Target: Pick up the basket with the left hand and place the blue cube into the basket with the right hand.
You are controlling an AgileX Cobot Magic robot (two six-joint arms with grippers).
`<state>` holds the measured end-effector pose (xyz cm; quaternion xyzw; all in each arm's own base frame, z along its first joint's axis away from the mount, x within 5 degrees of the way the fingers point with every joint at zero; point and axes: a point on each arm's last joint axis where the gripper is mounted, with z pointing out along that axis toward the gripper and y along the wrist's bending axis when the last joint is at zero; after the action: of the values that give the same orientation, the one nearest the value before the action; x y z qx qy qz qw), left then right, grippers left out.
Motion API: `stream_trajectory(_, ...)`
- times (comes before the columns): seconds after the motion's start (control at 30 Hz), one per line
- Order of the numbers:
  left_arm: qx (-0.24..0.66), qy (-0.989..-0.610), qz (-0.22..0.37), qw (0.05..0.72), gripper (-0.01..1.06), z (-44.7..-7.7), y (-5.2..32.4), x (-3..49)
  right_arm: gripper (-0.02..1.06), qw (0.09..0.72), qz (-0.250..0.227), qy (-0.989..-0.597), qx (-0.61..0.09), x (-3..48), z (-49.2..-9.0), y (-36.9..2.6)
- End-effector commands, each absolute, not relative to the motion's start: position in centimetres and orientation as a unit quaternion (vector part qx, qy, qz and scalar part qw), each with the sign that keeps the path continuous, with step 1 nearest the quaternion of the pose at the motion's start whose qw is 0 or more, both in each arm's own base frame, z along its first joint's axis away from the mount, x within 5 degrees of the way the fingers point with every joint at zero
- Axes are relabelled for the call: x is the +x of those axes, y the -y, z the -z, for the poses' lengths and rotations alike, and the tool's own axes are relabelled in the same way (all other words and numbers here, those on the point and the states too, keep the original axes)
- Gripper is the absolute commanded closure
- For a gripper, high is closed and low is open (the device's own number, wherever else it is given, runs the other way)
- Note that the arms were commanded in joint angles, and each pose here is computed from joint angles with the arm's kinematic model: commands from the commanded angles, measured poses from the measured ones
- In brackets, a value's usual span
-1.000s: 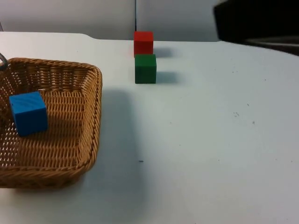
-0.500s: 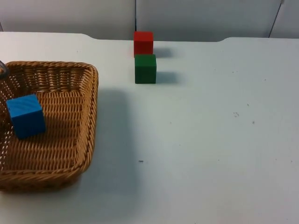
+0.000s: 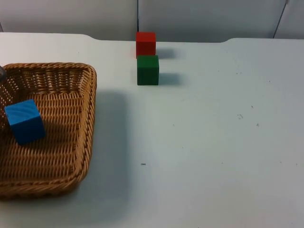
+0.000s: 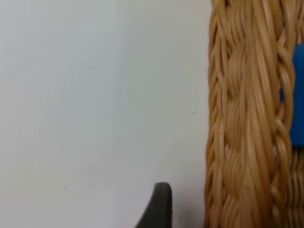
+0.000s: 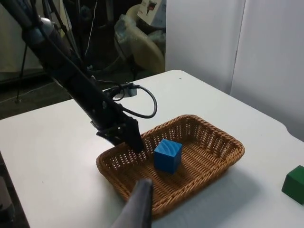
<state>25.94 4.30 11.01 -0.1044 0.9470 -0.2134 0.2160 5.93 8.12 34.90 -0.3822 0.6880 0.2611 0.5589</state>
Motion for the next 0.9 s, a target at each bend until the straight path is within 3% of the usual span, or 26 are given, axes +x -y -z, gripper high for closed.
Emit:
stream_trajectory(0.0, -0.094, -0.947, 0.221, 0.213, 0.26, -11.1, -4.1, 25.9, 0.15, 0.561, -0.256, -0.685, -0.388, 5.9, -34.8, -8.0)
stream_trajectory(0.23, -0.079, -0.948, 0.216, 0.219, 0.26, -12.0, -4.1, 25.7, 0.15, 0.561, -0.254, -0.685, -0.39, 5.9, -34.7, -8.0)
stream_trajectory(0.4, -0.064, -0.942, 0.176, 0.278, 0.26, -14.9, -4.4, 25.6, 0.15, 0.561, -0.254, -0.685, -0.39, 5.9, -34.7, -8.0)
stream_trajectory(0.73, -0.035, -0.88, 0.127, 0.457, 0.26, -25.0, -3.5, 22.6, 0.15, 0.561, -0.254, -0.685, -0.39, 5.9, -34.7, -8.0)
stream_trajectory(0.87, -0.015, -0.828, 0.112, 0.549, 0.26, -30.3, -2.0, 18.4, 0.15, 0.562, -0.251, -0.684, -0.391, 5.9, -34.7, -8.0)
